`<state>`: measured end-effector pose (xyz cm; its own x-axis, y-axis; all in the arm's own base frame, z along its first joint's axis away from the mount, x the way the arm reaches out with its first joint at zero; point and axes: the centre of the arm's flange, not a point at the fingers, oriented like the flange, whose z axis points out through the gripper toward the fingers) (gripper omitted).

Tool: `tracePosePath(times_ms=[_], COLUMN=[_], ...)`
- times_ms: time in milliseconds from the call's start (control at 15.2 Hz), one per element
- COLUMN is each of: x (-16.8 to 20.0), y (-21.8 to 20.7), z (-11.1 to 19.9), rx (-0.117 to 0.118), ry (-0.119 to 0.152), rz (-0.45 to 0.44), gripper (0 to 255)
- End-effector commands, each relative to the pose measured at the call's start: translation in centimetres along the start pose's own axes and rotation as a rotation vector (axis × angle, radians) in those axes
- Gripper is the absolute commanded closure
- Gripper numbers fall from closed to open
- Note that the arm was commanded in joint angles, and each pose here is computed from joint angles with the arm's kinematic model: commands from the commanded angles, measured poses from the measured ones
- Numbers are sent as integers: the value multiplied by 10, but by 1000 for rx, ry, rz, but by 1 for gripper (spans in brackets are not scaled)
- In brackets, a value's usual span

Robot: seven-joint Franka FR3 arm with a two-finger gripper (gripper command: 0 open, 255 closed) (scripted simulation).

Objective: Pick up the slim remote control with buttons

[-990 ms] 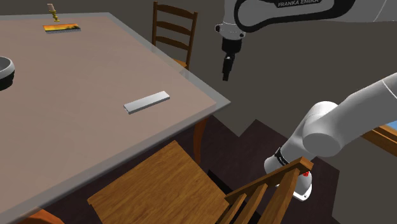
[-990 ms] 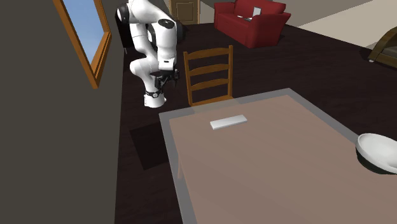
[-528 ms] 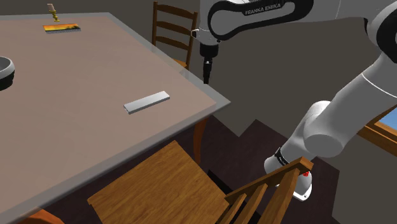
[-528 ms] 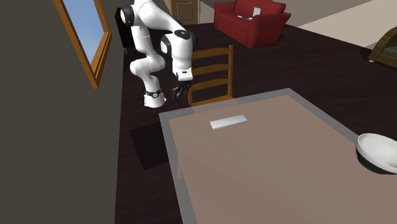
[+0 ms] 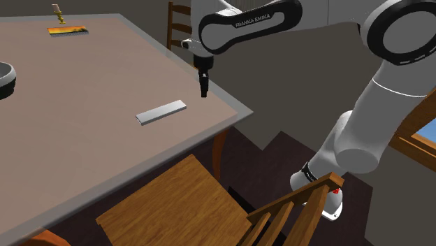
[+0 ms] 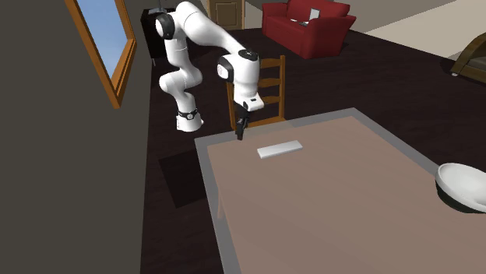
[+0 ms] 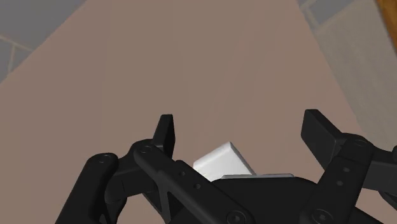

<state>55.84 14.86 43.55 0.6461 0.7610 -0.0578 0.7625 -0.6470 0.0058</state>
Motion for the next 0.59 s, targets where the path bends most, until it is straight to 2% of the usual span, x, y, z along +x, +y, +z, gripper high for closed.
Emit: tracePosePath(times_ms=[0, 528], x=[24, 119], y=[-1, -22], z=[6, 31], rx=[-4, -19], ry=[10, 47], rz=[-61, -297], gripper=[0, 0])
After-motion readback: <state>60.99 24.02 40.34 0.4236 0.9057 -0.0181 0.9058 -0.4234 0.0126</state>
